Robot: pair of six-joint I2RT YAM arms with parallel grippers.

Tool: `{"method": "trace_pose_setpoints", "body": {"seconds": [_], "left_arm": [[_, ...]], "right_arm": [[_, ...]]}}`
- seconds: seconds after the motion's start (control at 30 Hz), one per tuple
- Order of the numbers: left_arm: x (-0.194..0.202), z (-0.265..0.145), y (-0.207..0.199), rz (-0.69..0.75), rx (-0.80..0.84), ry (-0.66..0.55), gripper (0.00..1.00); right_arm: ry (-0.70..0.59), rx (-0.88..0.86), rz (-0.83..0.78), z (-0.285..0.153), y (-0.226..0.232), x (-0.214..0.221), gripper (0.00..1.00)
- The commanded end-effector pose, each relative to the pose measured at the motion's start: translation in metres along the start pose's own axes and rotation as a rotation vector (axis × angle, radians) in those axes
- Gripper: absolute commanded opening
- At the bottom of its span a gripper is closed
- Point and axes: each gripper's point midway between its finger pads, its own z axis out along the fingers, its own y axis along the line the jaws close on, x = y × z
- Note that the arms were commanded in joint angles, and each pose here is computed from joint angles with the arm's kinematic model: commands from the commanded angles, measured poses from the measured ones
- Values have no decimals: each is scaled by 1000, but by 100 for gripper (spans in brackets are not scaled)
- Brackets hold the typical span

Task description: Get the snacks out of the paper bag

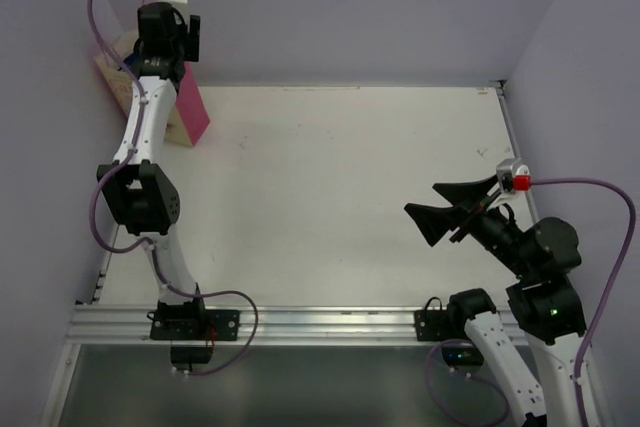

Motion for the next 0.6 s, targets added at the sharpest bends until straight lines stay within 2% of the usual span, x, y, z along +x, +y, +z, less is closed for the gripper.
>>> {"method": "trace_pose_setpoints", "body": {"seconds": [0.0, 0.27, 0.57], "left_arm": [[-20, 5, 32, 57, 21, -62, 79], [-1, 28, 9, -20, 233, -49, 65], [26, 39, -16, -67, 334, 14, 48]], "right_arm": [[2, -51, 45, 2, 6, 8, 99], [56, -43, 63, 11, 1, 15, 99], [51, -29, 61, 10, -3, 18, 99]]}}
